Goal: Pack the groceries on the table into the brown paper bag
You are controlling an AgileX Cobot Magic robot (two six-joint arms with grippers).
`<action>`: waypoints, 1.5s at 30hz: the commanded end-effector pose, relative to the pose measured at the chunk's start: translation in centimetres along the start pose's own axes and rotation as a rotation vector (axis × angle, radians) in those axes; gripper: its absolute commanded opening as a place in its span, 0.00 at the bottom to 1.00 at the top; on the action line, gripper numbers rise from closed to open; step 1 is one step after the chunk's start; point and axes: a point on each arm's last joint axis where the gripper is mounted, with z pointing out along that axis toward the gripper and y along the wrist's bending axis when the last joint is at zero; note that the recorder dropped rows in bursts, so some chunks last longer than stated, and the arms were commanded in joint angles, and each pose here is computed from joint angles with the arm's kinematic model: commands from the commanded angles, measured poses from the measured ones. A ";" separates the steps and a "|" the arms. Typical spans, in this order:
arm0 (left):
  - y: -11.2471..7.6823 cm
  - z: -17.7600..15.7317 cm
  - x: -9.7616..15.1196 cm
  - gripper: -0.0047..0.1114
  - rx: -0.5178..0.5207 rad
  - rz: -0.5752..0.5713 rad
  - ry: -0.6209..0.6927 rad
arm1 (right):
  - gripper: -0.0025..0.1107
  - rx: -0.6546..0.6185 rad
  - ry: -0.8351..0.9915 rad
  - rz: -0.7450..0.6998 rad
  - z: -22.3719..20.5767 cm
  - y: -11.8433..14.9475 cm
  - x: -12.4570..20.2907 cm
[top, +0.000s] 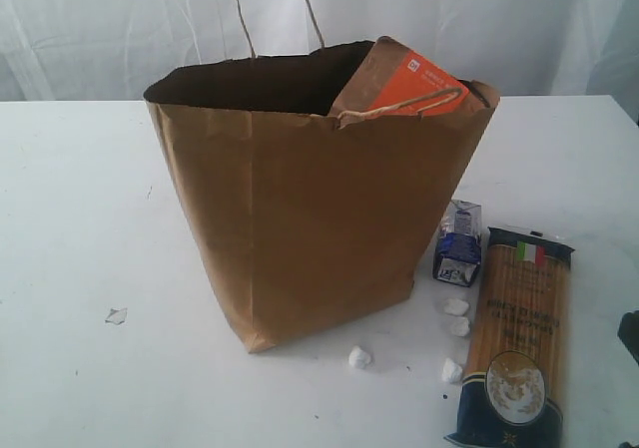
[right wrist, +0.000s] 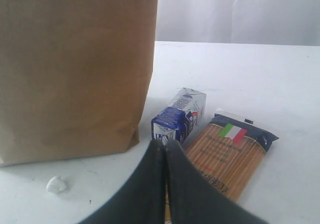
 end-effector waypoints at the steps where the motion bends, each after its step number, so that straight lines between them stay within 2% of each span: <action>1: 0.2 0.0 0.1 0.04 -0.029 -0.006 0.000 | 0.02 0.006 -0.001 0.002 0.0 0.0 0.1; 10: 0.4 0.0 0.1 0.04 -0.071 -0.012 -0.004 | 0.02 0.006 -0.001 0.002 0.0 0.0 0.1; 32: 0.4 0.0 0.1 0.04 -0.071 -0.012 -0.004 | 0.02 0.006 -0.005 0.001 0.0 0.0 0.0; 33: 0.4 0.0 0.1 0.04 -0.071 -0.012 -0.004 | 0.02 0.004 -0.023 0.022 0.0 0.0 -0.1; 37: 0.4 0.0 0.1 0.04 -0.071 -0.012 -0.004 | 0.02 -0.028 -0.189 0.292 -0.2 0.0 -1.7; 39: 0.4 0.0 0.1 0.04 -0.071 -0.012 -0.004 | 0.02 -0.052 -0.283 0.377 -0.4 0.0 -2.5; 42: 0.4 0.0 0.1 0.04 -0.071 -0.012 -0.004 | 0.02 -0.083 -0.376 0.452 -0.7 0.0 -3.3; 45: 0.4 0.0 0.1 0.04 -0.071 -0.012 -0.004 | 0.02 -0.097 -0.387 0.507 -0.7 0.0 -3.4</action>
